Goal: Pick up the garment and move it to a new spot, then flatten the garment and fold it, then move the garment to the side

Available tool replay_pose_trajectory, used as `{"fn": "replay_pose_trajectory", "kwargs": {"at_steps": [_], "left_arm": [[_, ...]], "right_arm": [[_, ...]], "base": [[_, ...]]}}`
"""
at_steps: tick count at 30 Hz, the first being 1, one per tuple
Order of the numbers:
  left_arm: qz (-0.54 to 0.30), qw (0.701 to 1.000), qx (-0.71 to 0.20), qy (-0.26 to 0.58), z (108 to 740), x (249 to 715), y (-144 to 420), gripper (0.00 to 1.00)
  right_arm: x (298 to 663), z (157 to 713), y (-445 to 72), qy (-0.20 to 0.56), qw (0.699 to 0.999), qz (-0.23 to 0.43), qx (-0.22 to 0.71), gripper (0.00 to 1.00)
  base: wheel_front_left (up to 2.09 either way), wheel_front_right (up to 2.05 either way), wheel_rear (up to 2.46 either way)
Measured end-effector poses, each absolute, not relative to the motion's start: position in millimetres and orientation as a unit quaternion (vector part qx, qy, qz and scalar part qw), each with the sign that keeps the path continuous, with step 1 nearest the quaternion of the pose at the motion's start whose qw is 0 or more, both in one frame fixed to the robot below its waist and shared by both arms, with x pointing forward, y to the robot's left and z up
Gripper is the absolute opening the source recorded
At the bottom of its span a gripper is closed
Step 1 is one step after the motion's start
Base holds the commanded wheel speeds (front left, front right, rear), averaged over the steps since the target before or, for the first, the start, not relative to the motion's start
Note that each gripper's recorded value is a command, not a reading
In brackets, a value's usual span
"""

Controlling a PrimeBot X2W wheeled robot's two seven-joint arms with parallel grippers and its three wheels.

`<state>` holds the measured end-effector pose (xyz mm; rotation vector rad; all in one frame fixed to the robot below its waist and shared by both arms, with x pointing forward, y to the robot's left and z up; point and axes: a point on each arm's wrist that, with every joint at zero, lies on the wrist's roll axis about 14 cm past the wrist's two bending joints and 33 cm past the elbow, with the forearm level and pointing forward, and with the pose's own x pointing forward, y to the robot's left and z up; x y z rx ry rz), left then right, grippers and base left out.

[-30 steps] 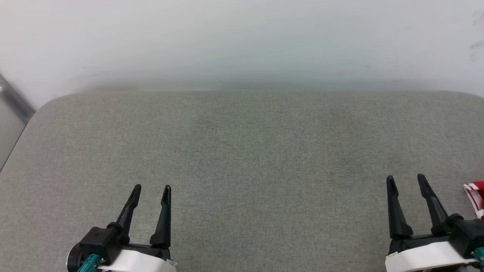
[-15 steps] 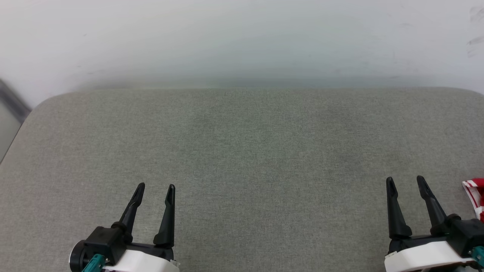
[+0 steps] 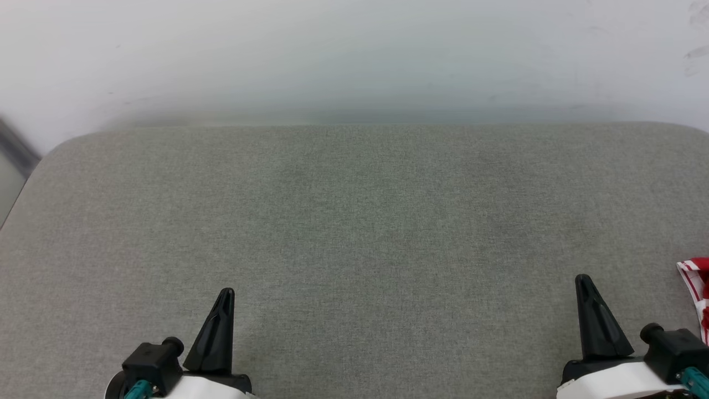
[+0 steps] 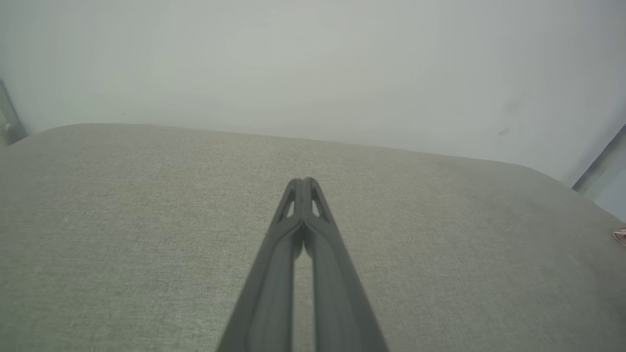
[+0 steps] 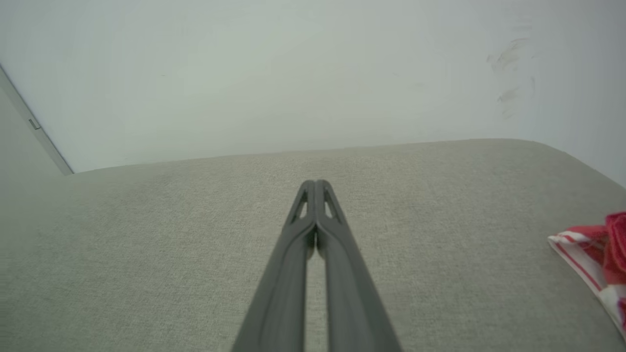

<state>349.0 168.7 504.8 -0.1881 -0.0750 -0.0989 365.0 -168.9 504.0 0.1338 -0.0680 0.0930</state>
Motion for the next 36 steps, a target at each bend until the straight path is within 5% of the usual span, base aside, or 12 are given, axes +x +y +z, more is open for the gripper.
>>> {"fn": "replay_pose_trajectory", "kwargs": {"at_steps": [36], "left_arm": [[0.007,0.927,-0.374,0.001,493,363,191,0.0]], "right_arm": [[374,494,-187,0.002,0.932,-0.003,0.362,0.0]], "base": [[0.0,0.0,0.0]]}}
